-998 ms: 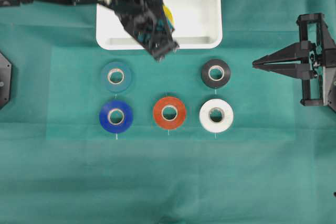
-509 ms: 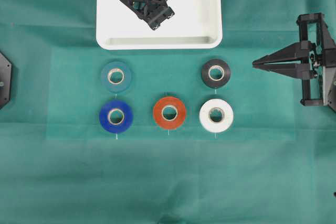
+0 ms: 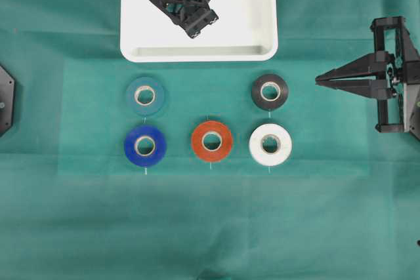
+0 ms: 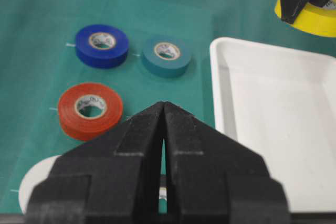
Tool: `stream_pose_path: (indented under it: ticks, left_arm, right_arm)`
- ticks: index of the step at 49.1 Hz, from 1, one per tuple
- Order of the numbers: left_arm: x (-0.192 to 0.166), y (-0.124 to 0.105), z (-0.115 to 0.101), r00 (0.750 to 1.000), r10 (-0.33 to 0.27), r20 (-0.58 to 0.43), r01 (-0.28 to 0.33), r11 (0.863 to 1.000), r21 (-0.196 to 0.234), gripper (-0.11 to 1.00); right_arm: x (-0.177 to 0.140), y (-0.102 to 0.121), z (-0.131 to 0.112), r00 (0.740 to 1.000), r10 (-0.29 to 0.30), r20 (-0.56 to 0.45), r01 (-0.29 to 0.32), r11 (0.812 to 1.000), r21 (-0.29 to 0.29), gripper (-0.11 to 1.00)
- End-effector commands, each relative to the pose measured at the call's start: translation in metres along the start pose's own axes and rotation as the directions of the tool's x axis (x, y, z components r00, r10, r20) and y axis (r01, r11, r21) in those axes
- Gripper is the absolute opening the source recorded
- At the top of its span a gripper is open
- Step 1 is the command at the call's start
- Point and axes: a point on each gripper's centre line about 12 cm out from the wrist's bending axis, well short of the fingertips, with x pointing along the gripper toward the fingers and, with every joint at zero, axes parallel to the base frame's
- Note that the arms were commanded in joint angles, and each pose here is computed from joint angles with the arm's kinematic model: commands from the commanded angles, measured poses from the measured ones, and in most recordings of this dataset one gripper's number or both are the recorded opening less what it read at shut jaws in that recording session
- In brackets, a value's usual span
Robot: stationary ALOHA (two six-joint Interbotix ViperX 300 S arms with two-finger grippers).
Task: Place the tape from the fixed location into the white case.
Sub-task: 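Carry the yellow roll back over the white tray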
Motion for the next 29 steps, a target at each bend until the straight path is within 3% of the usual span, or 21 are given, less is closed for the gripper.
stream_pose_path:
  ticks: [1, 18, 29]
  left_arm:
    - [-0.027, -0.001, 0.007, 0.997, -0.019, 0.070, 0.018, 1.000, 0.002, 0.24]
    - [-0.013, 0.001, 0.002, 0.998, -0.017, 0.064, 0.017, 1.000, 0.001, 0.24]
    - [0.022, 0.009, -0.006, 0.999, -0.004, 0.041, 0.004, 1.000, -0.009, 0.24]
  right_arm:
    - [0.001, 0.000, 0.008, 1.000, 0.000, 0.020, 0.000, 1.000, 0.002, 0.01]
    - [0.003, 0.000, 0.007, 1.000, 0.000, 0.017, 0.000, 1.000, 0.002, 0.01]
    - [0.004, 0.000, 0.006, 1.000, 0.000, 0.011, 0.000, 1.000, 0.000, 0.01]
